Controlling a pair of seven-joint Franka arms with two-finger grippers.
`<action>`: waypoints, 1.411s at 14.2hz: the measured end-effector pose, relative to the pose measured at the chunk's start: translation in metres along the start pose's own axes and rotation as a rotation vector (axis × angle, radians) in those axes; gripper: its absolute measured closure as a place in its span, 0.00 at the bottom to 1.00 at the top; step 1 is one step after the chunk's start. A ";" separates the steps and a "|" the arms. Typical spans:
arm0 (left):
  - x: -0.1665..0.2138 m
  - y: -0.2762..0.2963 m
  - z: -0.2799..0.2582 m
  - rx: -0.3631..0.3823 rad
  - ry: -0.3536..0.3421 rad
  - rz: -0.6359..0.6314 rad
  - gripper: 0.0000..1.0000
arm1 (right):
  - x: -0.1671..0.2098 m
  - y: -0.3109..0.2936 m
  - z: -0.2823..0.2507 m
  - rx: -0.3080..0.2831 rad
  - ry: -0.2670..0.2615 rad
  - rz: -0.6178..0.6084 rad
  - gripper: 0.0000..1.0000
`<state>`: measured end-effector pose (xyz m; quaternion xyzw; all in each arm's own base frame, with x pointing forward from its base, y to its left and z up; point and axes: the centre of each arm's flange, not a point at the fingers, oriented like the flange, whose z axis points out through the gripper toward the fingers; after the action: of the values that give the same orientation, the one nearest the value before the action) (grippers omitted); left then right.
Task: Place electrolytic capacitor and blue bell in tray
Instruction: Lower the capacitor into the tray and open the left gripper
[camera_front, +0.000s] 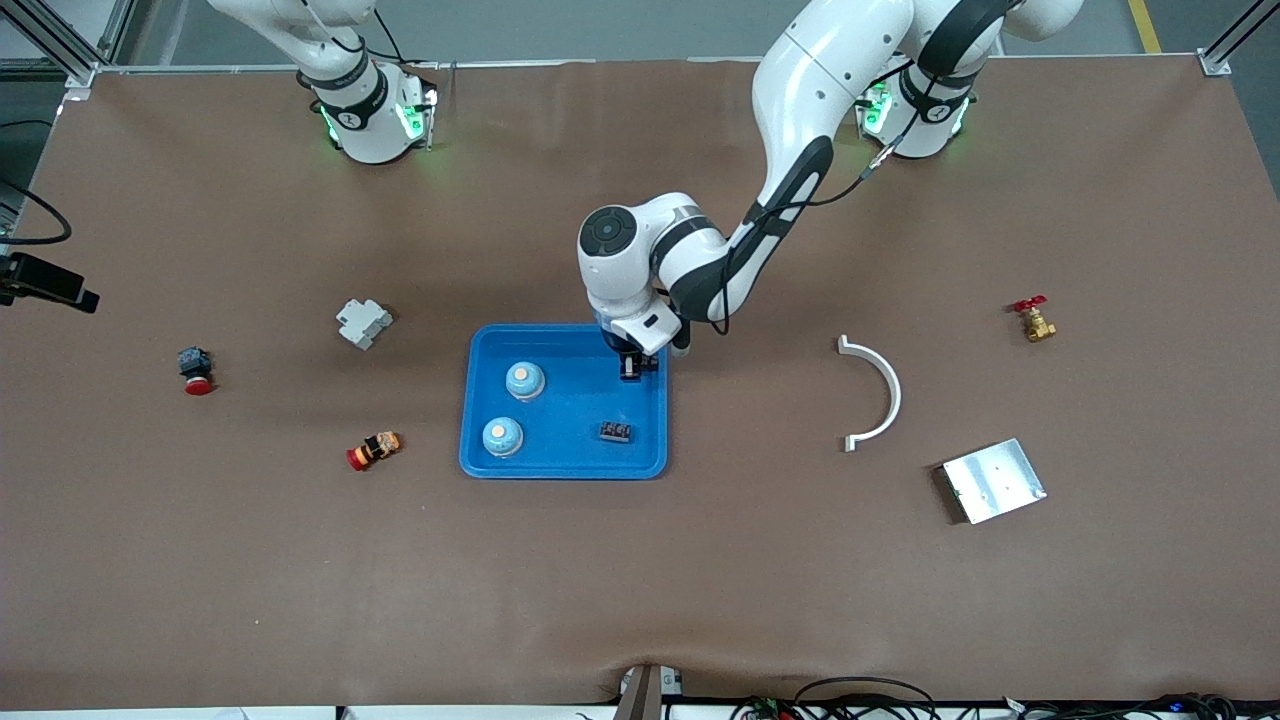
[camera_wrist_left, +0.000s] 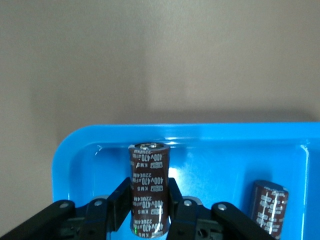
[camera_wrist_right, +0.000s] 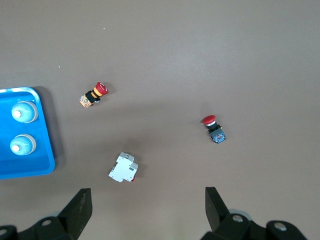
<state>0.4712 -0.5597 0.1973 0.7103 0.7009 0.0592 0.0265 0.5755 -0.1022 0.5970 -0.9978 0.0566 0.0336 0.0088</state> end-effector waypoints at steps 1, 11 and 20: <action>-0.001 -0.001 0.003 0.000 0.003 0.002 0.67 | 0.000 0.000 0.000 0.000 0.000 0.000 0.00; -0.022 -0.007 0.015 -0.028 0.003 0.024 0.67 | 0.000 0.002 0.000 0.000 -0.001 0.003 0.00; -0.024 -0.006 0.017 -0.037 -0.012 0.042 0.52 | 0.000 0.003 0.000 0.001 -0.002 0.005 0.00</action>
<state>0.4666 -0.5827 0.1783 0.7244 0.6846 0.0683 0.0427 0.5748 -0.1050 0.5967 -0.9976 0.0593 0.0344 0.0093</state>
